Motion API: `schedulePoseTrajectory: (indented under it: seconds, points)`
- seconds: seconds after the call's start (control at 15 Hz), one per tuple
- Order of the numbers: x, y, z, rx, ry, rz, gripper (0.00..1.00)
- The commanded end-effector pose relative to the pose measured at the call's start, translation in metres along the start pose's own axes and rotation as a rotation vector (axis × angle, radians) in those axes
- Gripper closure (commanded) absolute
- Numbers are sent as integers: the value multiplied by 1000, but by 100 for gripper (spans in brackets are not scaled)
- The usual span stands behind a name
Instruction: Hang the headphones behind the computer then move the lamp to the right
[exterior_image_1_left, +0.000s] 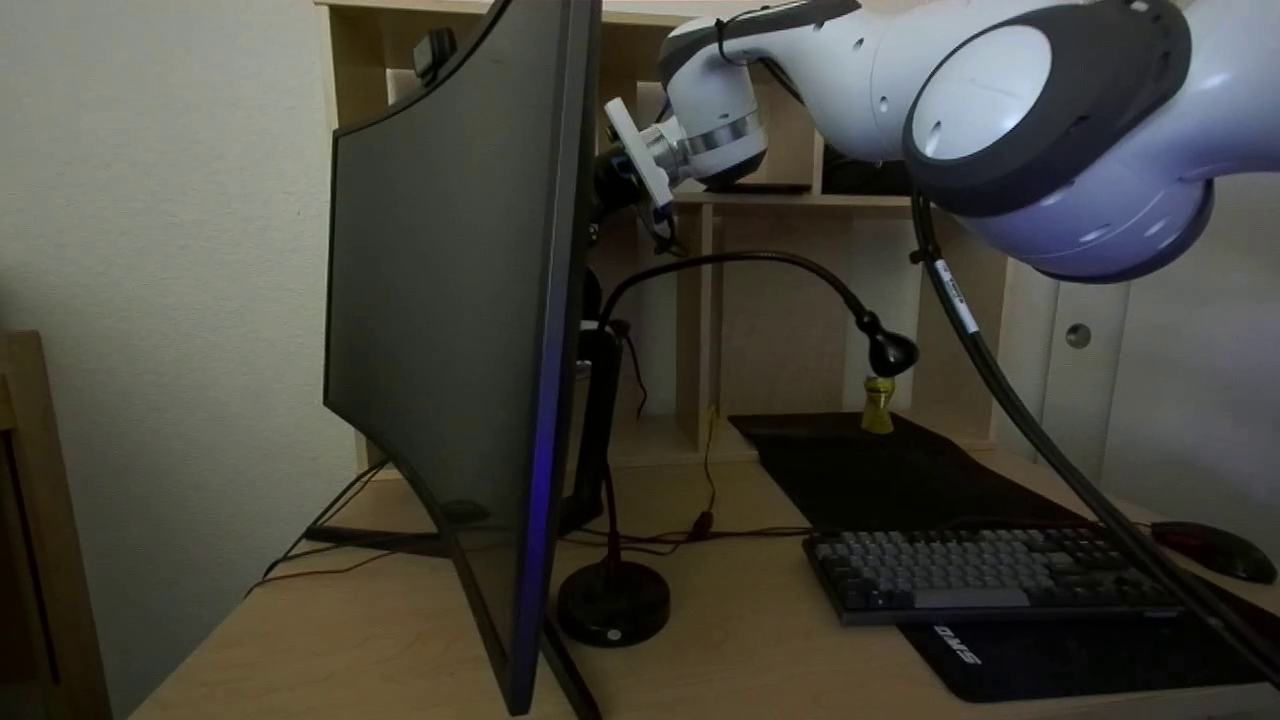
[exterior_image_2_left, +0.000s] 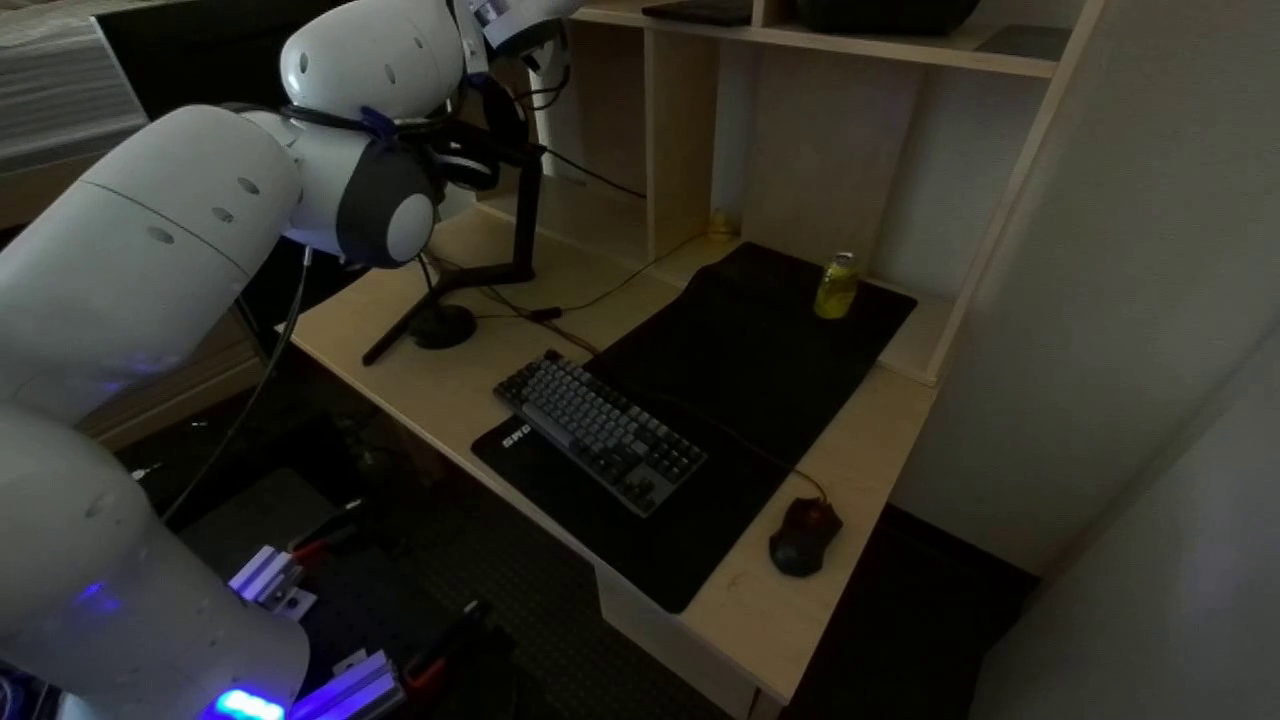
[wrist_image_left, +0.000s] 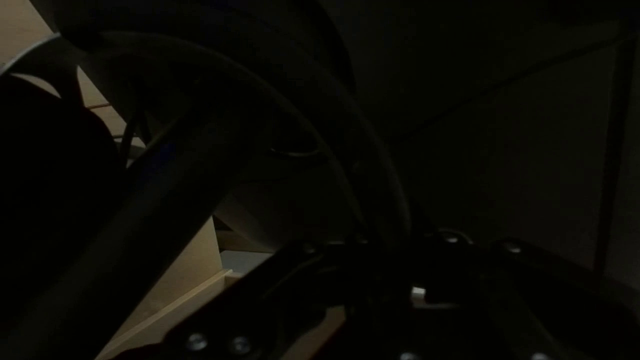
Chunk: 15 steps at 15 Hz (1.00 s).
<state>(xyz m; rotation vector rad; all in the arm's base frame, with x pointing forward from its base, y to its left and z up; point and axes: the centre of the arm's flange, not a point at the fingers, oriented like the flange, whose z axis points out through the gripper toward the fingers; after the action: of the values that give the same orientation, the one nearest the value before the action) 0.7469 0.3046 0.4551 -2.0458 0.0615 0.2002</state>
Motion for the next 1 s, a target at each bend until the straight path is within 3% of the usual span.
schedulePoseTrajectory:
  seconds: [0.0,0.53,0.73,0.93]
  points:
    - [37,-5,2,29,-89,65,95]
    - [19,7,-31,217,-363,110,95]
    - [18,20,-25,242,-425,149,95]
    - [21,9,-15,296,-445,143,95]
